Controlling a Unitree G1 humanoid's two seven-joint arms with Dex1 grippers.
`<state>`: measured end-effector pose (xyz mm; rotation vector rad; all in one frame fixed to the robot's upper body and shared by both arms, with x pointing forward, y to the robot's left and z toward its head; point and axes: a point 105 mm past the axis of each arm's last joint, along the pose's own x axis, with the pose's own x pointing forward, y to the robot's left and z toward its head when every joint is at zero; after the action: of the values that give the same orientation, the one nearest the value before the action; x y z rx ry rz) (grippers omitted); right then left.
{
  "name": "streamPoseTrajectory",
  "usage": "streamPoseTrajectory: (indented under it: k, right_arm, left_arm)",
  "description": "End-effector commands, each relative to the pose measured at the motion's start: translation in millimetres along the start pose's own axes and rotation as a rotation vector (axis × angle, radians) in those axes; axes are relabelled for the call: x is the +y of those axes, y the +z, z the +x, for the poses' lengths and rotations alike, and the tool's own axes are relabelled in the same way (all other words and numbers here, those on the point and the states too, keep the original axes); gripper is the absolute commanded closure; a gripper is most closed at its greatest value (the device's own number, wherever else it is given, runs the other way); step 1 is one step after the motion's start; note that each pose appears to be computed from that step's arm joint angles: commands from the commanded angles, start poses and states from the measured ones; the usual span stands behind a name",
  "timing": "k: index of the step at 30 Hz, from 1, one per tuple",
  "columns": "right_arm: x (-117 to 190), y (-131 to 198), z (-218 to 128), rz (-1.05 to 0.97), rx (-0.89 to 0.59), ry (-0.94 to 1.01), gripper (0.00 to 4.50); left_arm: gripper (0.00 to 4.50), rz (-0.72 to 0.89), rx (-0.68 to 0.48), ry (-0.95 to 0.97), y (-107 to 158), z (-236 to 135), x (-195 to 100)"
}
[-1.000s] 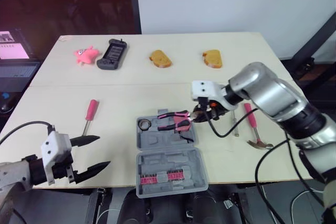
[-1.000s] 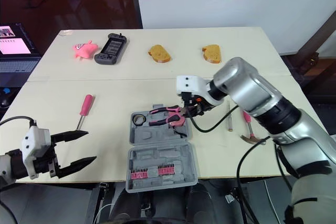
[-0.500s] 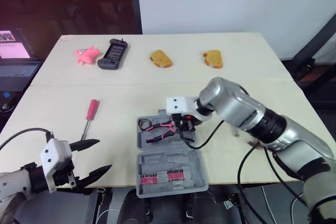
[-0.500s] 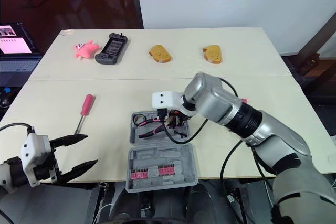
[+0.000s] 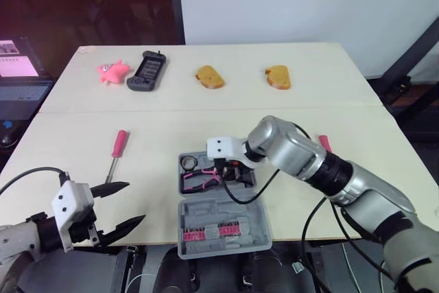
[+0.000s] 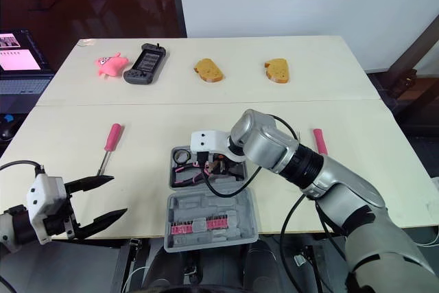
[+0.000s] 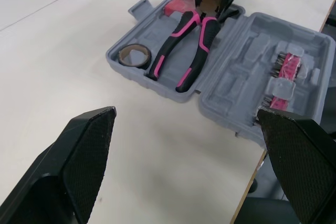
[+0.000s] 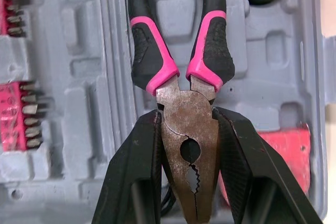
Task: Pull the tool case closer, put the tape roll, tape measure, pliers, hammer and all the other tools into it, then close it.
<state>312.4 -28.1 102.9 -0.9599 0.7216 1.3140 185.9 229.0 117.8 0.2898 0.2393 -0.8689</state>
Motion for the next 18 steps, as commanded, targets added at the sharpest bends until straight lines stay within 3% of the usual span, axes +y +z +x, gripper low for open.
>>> streamPoseTrajectory:
  k: [1, 13, 18]
  right_arm:
    - [-2, 10, 1, -0.028, -0.027, -0.016, 3.53]
    - [-1, 6, 15, -0.022, -0.026, -0.029, 3.53]
    - [-3, 7, 14, -0.044, -0.048, -0.046, 1.08]
  left_arm:
    - [0.00, 0.050, -0.001, 0.012, 10, -4, 3]
    - [0.00, 0.054, 0.016, -0.002, 9, -3, 4]
    - [0.00, 0.054, 0.017, -0.009, 10, -2, 5]
